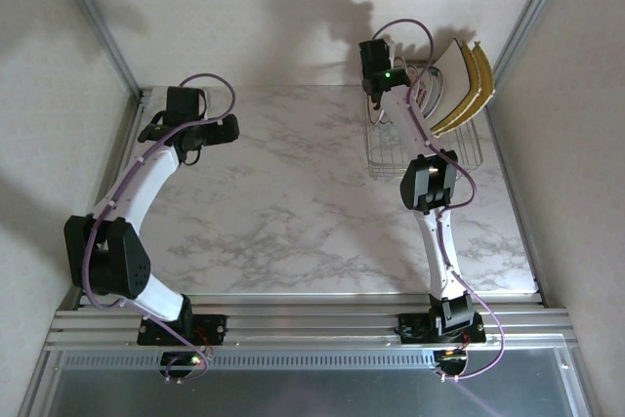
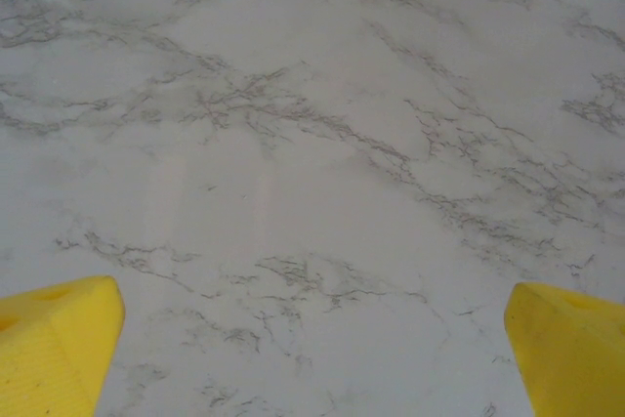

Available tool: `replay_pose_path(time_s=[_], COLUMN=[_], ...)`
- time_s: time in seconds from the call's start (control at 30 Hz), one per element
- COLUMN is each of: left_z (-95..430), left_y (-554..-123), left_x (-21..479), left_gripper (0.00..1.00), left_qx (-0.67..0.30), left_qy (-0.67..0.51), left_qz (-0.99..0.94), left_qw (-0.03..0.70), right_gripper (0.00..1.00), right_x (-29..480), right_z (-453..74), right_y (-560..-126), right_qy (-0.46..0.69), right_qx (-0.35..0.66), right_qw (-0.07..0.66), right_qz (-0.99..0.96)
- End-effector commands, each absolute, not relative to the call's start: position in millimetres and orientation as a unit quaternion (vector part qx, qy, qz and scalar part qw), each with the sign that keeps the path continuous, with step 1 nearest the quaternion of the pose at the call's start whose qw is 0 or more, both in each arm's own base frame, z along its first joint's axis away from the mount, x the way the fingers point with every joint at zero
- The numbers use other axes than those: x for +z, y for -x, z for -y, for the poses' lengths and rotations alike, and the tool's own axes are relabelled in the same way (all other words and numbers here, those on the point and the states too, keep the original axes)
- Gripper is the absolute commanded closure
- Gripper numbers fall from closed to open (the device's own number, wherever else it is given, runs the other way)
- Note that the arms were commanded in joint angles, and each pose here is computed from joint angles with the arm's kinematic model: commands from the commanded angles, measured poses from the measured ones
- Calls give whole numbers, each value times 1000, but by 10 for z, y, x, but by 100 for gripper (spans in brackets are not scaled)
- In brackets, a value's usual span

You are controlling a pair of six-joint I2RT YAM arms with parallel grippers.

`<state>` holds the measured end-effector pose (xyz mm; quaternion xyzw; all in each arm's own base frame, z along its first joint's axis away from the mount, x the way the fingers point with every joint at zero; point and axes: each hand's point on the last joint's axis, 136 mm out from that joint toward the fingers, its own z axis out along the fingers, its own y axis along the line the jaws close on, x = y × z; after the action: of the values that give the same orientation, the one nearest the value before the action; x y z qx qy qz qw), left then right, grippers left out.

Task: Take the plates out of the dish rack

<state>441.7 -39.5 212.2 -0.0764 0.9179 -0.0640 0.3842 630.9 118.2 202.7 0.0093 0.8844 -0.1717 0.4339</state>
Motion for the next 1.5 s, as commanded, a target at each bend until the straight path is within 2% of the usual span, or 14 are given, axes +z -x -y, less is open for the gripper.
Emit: replay_pose_path(time_s=[0.0,0.73,1.07,1.23,1.47], left_z=[427,434,418,414,378], left_y=[-4311,-4225,-4236,-4238,-4240], left_x=[2209,2268,2250,2224,2222], left_gripper=[0,0,0,0,0], left_qx=[-65,-67,-60,-58,-45], left_qy=[67,66,67,68,69], left_qz=[-917,-913,-914,-915,-917], left_qw=[389,397,395,393,390], right_gripper=[100,100,100,100,100], right_x=[2604,3562,3632,3584,3551], right_z=[-1264,-1227,-1353,-1686,-2246], right_y=[-6210,-5831,-5668,-5429,-4893], right_qy=[-21,7,20,56,74], right_qx=[-160,-186,-161,-25,288], right_qw=[479,528,526,504,450], right_qz=[-863,-829,-835,-862,-842])
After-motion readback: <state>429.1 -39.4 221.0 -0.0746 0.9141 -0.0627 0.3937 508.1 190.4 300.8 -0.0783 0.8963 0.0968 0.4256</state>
